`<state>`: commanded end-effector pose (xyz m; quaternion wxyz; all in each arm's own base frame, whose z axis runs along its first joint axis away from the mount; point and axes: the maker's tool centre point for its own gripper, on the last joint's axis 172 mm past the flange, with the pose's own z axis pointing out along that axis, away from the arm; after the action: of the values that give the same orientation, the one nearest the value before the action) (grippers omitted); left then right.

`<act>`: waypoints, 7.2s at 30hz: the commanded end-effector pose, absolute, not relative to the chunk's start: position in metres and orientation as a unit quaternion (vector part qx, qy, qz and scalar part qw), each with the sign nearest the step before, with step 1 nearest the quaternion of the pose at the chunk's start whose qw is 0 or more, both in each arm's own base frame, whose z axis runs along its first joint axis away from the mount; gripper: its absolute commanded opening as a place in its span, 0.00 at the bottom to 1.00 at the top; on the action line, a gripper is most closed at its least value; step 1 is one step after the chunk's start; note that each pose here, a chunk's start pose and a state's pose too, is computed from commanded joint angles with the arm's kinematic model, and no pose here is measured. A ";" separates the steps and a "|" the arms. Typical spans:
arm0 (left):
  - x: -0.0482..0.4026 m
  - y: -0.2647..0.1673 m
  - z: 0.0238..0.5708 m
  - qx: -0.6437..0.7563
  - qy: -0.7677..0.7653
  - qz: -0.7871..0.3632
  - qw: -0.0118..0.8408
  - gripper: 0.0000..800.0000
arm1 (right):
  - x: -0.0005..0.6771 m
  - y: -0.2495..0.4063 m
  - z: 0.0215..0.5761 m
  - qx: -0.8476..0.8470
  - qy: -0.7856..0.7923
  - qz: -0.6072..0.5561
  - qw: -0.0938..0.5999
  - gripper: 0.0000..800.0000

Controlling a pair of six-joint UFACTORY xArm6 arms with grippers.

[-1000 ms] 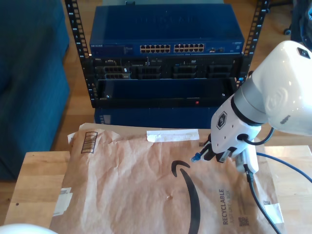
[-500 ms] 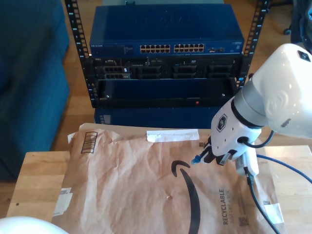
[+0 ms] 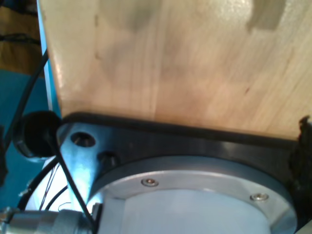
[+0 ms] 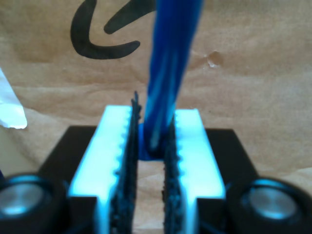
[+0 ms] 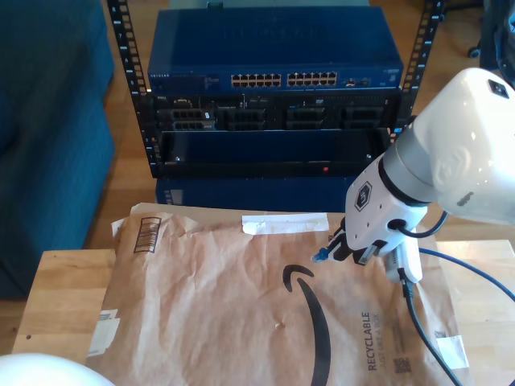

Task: Grab the cable and plug it in

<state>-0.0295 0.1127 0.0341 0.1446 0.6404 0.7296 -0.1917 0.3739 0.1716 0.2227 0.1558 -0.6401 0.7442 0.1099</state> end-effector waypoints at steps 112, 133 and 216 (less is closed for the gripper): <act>-0.029 0.112 0.034 0.640 0.729 -0.193 0.146 1.00 | 0.512 0.209 0.299 -0.675 0.563 -0.224 0.420 0.00; -0.029 0.112 0.034 0.640 0.729 -0.193 0.146 1.00 | 0.514 0.203 0.317 -0.593 0.508 -0.294 0.552 0.00; -0.029 0.112 0.034 0.640 0.729 -0.193 0.146 1.00 | 0.611 0.122 0.284 -0.379 0.515 -0.643 0.421 0.00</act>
<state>-0.0294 0.1120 0.0338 0.1457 0.6402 0.7293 -0.1927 0.6108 0.1225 0.2842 0.4211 -0.3790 0.5154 -0.6430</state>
